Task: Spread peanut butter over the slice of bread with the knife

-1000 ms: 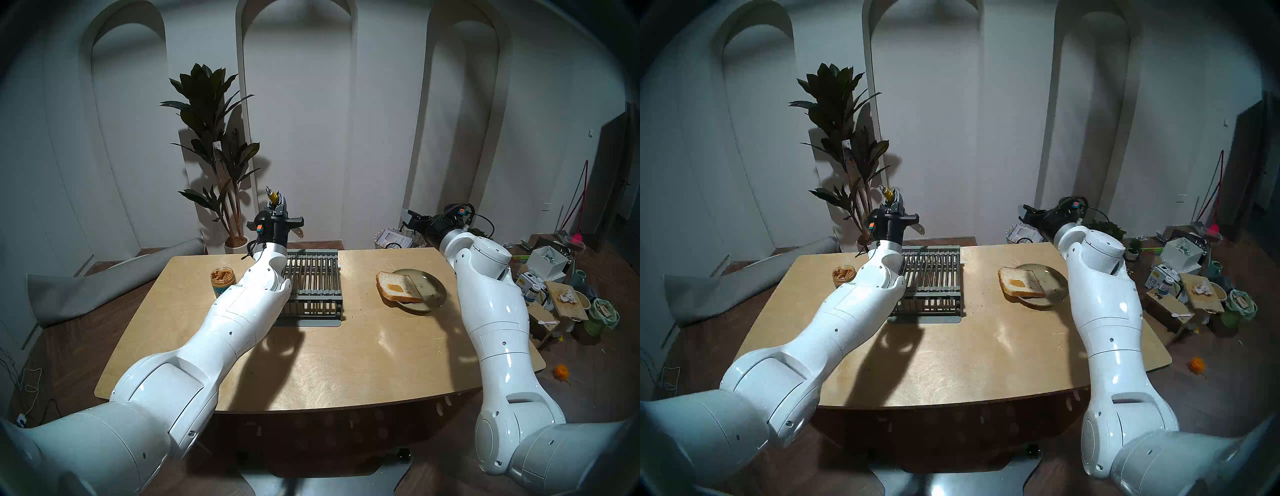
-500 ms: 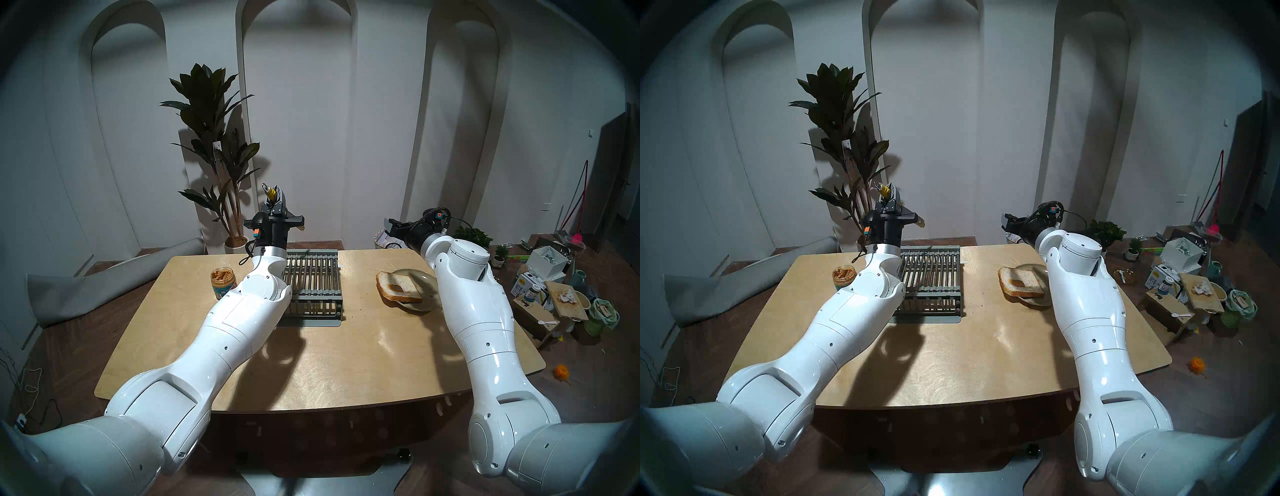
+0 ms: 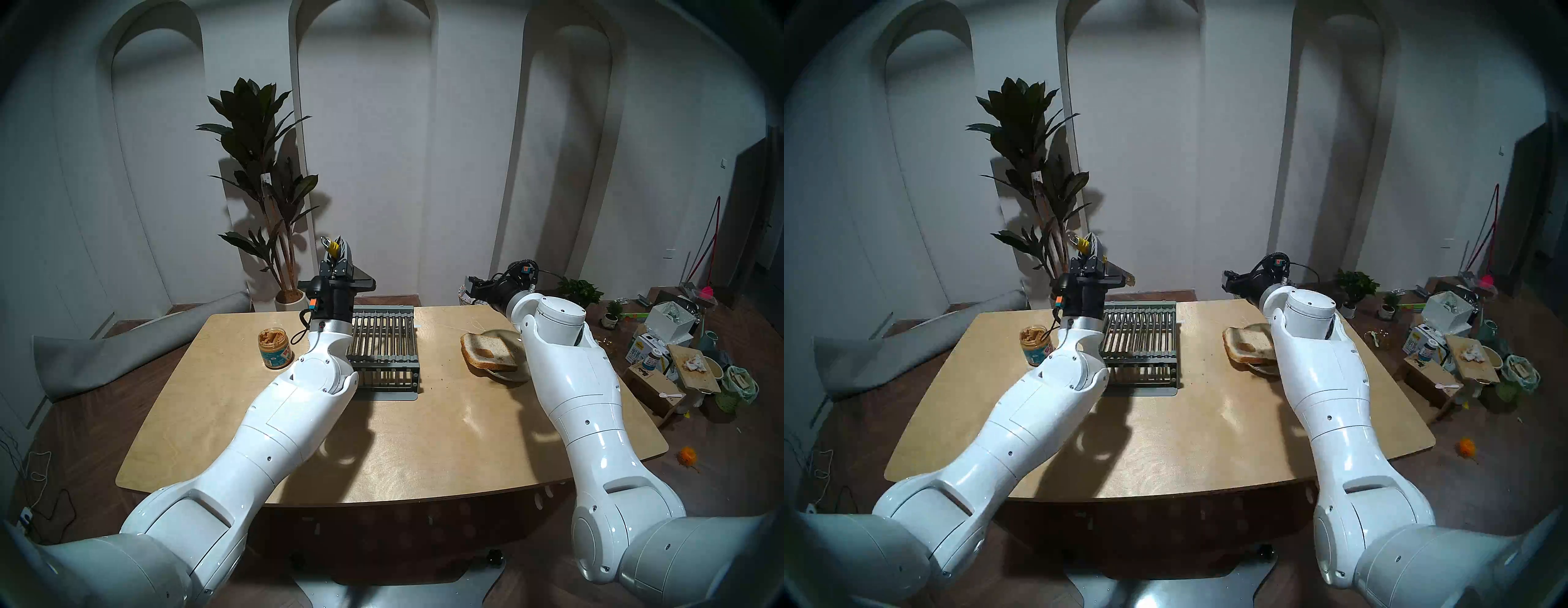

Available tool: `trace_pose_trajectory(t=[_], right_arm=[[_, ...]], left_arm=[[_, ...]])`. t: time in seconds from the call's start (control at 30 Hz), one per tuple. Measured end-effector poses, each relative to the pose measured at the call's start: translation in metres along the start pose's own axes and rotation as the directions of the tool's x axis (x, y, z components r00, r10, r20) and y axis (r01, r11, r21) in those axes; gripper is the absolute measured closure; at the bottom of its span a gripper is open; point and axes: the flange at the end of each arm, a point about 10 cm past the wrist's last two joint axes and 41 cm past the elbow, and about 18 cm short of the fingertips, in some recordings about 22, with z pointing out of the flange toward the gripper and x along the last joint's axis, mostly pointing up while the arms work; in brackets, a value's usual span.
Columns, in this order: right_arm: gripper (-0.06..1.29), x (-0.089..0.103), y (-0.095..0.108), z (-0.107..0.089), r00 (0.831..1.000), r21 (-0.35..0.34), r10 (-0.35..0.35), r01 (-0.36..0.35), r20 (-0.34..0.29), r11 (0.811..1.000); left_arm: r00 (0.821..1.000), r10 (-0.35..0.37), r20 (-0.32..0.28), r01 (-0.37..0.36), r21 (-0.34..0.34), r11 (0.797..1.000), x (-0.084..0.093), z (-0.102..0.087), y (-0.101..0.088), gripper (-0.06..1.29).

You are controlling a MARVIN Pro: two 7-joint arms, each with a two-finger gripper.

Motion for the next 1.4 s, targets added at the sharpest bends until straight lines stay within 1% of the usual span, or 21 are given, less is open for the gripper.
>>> trace_pose_trajectory(t=[0.07,0.2,0.37,0.67,0.8,1.0,1.17,1.3,1.4], right_arm=[[0.03,-0.001,0.0,0.001,1.0,-0.008,-0.011,0.011,0.002,1.0],[0.03,-0.002,-0.001,0.003,1.0,-0.017,-0.025,0.025,0.006,1.0],[0.03,-0.003,-0.003,0.006,0.999,-0.031,-0.049,0.049,0.012,0.998],[0.03,-0.005,-0.007,0.01,0.996,-0.049,-0.084,0.084,0.016,0.995],[0.03,-0.007,-0.01,0.012,0.995,-0.054,-0.099,0.1,0.019,0.993],[0.03,-0.012,-0.015,0.015,0.993,-0.061,-0.118,0.119,0.022,0.991],[0.03,-0.012,-0.018,0.018,0.991,-0.069,-0.133,0.134,0.016,0.989],[0.03,-0.01,-0.019,0.019,0.99,-0.077,-0.143,0.143,0.001,0.987],[0.03,-0.007,-0.018,0.02,0.989,-0.083,-0.147,0.145,-0.015,0.986]], left_arm=[[1.0,0.002,0.002,-0.002,-0.001,1.0,0.002,-0.008,0.0,1.21],[1.0,0.005,0.0,-0.005,-0.003,1.0,0.006,-0.017,0.0,1.21],[1.0,0.008,-0.009,-0.008,-0.008,1.0,0.015,-0.029,0.0,1.21],[1.0,0.022,-0.015,-0.022,-0.007,1.0,0.031,-0.047,-0.003,1.21],[0.999,0.039,-0.01,-0.039,-0.008,0.999,0.04,-0.051,-0.006,1.21],[0.997,0.076,-0.007,-0.076,-0.006,0.997,0.056,-0.051,-0.012,1.21],[0.993,0.12,0.017,-0.119,-0.012,0.993,0.068,-0.051,-0.015,1.21],[0.986,0.159,0.057,-0.158,-0.019,0.987,0.075,-0.053,-0.017,1.21],[0.977,0.191,0.098,-0.19,-0.026,0.982,0.078,-0.056,-0.018,1.21]])
